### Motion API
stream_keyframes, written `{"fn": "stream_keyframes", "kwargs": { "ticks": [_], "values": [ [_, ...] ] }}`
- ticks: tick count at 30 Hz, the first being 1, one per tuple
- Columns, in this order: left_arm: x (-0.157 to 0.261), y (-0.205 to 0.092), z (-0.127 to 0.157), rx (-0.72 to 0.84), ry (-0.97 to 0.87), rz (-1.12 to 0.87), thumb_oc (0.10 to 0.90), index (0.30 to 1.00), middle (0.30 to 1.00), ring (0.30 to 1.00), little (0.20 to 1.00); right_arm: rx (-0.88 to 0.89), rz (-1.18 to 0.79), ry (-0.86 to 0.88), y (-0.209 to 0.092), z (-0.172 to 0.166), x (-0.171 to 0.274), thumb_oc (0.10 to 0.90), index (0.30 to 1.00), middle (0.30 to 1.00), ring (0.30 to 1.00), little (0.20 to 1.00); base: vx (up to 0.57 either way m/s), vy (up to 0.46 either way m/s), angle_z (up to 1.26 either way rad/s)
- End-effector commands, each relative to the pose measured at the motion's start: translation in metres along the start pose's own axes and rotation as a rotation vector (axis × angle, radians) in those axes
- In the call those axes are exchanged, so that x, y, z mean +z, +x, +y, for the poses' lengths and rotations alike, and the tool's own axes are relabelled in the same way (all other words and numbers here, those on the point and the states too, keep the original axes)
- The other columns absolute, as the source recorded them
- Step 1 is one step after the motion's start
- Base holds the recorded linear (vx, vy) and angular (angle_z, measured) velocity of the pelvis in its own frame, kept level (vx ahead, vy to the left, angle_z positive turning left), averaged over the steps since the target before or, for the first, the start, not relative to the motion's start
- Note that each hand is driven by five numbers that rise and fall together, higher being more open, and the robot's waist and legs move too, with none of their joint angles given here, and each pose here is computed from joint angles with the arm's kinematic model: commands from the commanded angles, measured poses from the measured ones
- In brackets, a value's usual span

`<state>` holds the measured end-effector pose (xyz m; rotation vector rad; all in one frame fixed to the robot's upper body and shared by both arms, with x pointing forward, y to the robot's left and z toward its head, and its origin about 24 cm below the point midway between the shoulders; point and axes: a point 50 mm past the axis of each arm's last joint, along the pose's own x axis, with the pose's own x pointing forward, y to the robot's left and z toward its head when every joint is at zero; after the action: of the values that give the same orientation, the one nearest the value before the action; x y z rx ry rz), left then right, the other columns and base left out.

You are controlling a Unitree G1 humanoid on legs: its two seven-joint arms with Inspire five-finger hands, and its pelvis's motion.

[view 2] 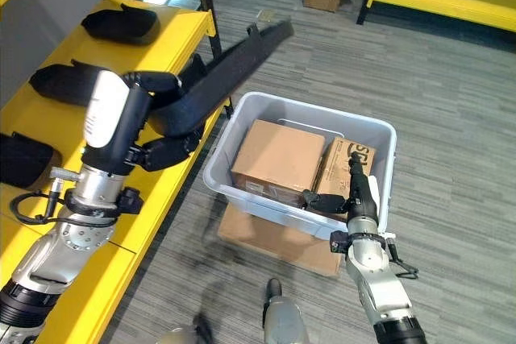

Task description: Move parts from the plastic box to the shelf.

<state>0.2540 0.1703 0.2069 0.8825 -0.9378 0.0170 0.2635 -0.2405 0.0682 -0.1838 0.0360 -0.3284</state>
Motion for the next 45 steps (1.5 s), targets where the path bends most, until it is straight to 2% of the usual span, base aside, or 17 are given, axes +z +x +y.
{"fn": "stream_keyframes", "kwargs": {
  "ticks": [1, 5, 10, 19, 28, 35, 40, 45],
  "values": [
    [0.027, 0.022, 0.03, 0.266, -0.076, -0.159, 0.4, 0.3, 0.3, 0.3, 0.3, -0.044, -0.2, -0.022, -0.004, -0.007, 0.031, 0.9, 1.0, 1.0, 1.0, 1.0, -0.04, 0.468, 1.29],
    [0.026, 0.023, 0.032, 0.283, -0.039, -0.146, 0.4, 0.3, 0.3, 0.3, 0.3, -0.029, -0.165, -0.047, -0.004, -0.002, 0.026, 0.9, 1.0, 1.0, 1.0, 1.0, -0.05, 0.34, 0.51],
    [0.019, 0.004, 0.037, 0.298, 0.045, -0.117, 0.4, 0.3, 0.3, 0.3, 0.3, 0.033, -0.14, -0.048, -0.004, 0.011, 0.023, 0.9, 1.0, 1.0, 1.0, 1.0, -0.07, 0.115, 0.11],
    [0.011, -0.025, 0.044, 0.326, 0.107, -0.06, 0.4, 0.3, 0.3, 0.3, 0.3, 0.062, -0.21, -0.006, -0.004, 0.017, 0.036, 0.9, 1.0, 1.0, 1.0, 1.0, 0.0, 0.1, 0.08],
    [0.006, -0.045, 0.047, 0.329, 0.096, -0.004, 0.4, 0.3, 0.3, 0.3, 0.3, 0.096, -0.169, -0.052, -0.008, 0.011, 0.026, 0.9, 1.0, 1.0, 1.0, 1.0, 0.0, 0.175, 0.16],
    [0.012, -0.038, 0.043, 0.313, 0.051, -0.053, 0.4, 0.3, 0.3, 0.3, 0.3, 0.09, -0.146, -0.001, -0.013, 0.008, 0.018, 0.9, 1.0, 1.0, 1.0, 1.0, 0.01, 0.167, 0.1],
    [0.019, -0.017, 0.033, 0.29, -0.015, -0.12, 0.4, 0.3, 0.3, 0.3, 0.3, 0.013, -0.155, -0.002, -0.03, -0.015, 0.016, 0.9, 1.0, 1.0, 1.0, 1.0, -0.01, 0.076, 0.96],
    [0.02, -0.002, 0.033, 0.29, -0.026, -0.13, 0.4, 0.3, 0.3, 0.3, 0.3, 0.017, -0.149, 0.0, -0.036, -0.019, 0.014, 0.9, 1.0, 1.0, 1.0, 1.0, -0.08, 0.022, 0.6]
  ]
}}
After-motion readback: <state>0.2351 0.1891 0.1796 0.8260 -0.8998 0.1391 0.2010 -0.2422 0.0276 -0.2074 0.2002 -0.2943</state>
